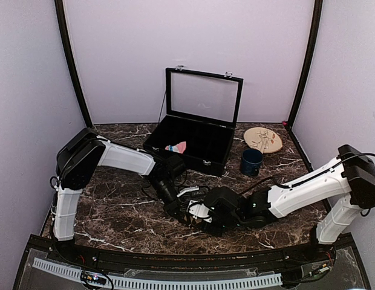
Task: Roll the socks
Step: Roll the sock at the center of the board.
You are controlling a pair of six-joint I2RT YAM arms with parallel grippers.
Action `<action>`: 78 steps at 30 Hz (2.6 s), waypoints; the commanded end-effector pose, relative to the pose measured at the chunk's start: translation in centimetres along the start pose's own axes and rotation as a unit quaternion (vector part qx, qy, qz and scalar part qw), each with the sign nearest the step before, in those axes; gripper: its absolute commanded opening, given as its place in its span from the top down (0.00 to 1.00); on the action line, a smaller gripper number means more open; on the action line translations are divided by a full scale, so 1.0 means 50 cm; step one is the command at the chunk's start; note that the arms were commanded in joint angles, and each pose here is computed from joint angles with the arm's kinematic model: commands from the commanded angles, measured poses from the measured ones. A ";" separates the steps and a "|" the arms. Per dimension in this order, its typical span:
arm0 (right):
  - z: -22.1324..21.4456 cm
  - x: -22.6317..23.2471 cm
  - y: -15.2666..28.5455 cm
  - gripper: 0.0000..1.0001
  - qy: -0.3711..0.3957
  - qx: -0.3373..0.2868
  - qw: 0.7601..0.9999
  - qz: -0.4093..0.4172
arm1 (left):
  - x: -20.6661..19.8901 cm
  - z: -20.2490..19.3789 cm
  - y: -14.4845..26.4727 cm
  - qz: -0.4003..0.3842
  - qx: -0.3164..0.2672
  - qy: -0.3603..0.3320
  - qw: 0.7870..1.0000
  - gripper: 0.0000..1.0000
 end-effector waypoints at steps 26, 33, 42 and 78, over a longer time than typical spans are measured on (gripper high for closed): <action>-0.022 0.034 -0.041 0.96 0.039 0.037 0.998 0.036 | 0.026 -0.051 -0.015 0.015 0.047 0.044 0.998 1.00; -0.034 0.038 -0.054 1.00 0.013 0.052 0.997 0.062 | 0.043 -0.052 -0.002 0.040 0.047 0.055 0.997 0.85; -0.045 0.018 -0.064 1.00 -0.036 0.055 0.994 0.084 | 0.029 -0.055 0.019 0.049 0.032 0.049 0.997 0.64; -0.060 -0.015 -0.084 1.00 -0.175 0.079 0.954 0.231 | 0.055 -0.024 0.184 0.259 -0.111 -0.013 0.959 0.63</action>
Point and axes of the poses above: each gripper's point midway between its finger pads, its own y axis back along the fingers, its own x axis along the line the jaws close on, z = x × y, the point moved 3 cm from there along y, back along the fingers, and after that the axes turned 4 degrees about y, right-handed, at the moved point
